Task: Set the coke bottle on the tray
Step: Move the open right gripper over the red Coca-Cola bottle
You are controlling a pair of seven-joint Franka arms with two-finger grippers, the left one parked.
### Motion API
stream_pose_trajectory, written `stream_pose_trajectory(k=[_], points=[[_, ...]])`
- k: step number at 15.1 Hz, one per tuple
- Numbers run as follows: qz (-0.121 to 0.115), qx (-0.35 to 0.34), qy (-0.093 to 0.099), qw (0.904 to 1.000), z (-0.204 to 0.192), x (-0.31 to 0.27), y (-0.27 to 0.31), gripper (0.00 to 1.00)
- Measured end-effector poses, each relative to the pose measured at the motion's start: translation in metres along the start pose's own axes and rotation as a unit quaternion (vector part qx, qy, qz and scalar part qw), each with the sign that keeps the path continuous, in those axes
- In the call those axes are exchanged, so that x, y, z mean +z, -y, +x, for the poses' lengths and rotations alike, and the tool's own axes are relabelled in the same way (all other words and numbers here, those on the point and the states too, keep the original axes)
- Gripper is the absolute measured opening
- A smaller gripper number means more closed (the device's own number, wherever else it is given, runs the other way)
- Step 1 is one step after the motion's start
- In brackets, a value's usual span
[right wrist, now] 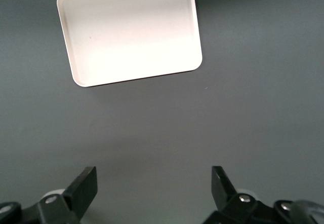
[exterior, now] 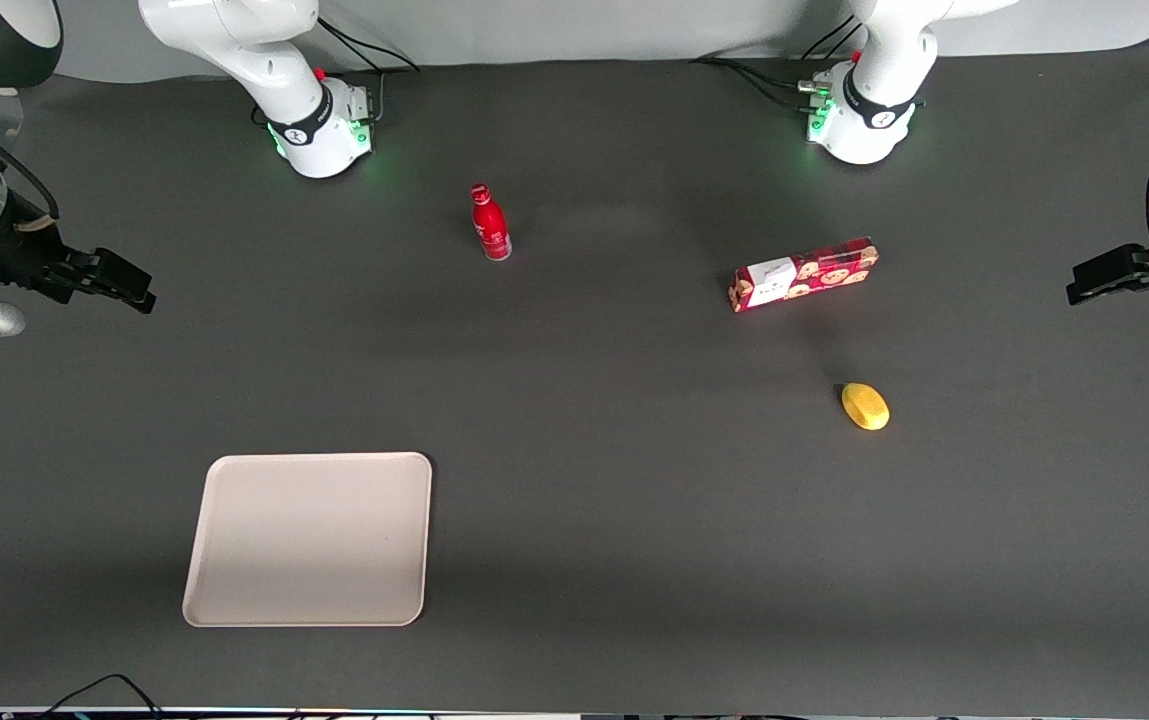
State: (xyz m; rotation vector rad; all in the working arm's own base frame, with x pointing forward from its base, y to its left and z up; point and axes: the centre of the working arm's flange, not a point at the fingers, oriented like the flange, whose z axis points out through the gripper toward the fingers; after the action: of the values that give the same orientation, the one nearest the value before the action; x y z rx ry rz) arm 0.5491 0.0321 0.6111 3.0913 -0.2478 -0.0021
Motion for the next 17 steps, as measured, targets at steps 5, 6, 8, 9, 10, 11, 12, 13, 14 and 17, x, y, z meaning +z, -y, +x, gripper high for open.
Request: stream_pose_trajectory(k=[5, 6, 8, 9, 10, 11, 12, 13, 14, 17], points=[[0.0, 0.001, 0.001, 1.0, 0.0, -0.003, -0.001, 1.0], [0.0, 0.0, 0.001, 1.0, 0.0, -0.003, -0.001, 1.0], [0.0, -0.006, 0.004, 1.0, -0.001, -0.003, -0.001, 1.0], [0.002, -0.017, 0.012, 0.9998, -0.003, -0.002, -0.001, 1.0], [0.006, -0.023, 0.024, 0.9994, -0.006, -0.002, 0.0, 1.0], [0.014, -0.027, 0.036, 0.9989, -0.01, -0.005, 0.003, 1.0], [0.024, -0.03, 0.046, 0.9982, -0.014, -0.008, 0.007, 1.0], [0.034, -0.035, 0.055, 0.9973, -0.02, -0.014, 0.013, 1.0], [0.041, -0.041, 0.063, 0.9964, -0.027, -0.02, 0.021, 1.0], [0.038, -0.042, 0.076, 0.9955, -0.069, -0.045, 0.08, 1.0]])
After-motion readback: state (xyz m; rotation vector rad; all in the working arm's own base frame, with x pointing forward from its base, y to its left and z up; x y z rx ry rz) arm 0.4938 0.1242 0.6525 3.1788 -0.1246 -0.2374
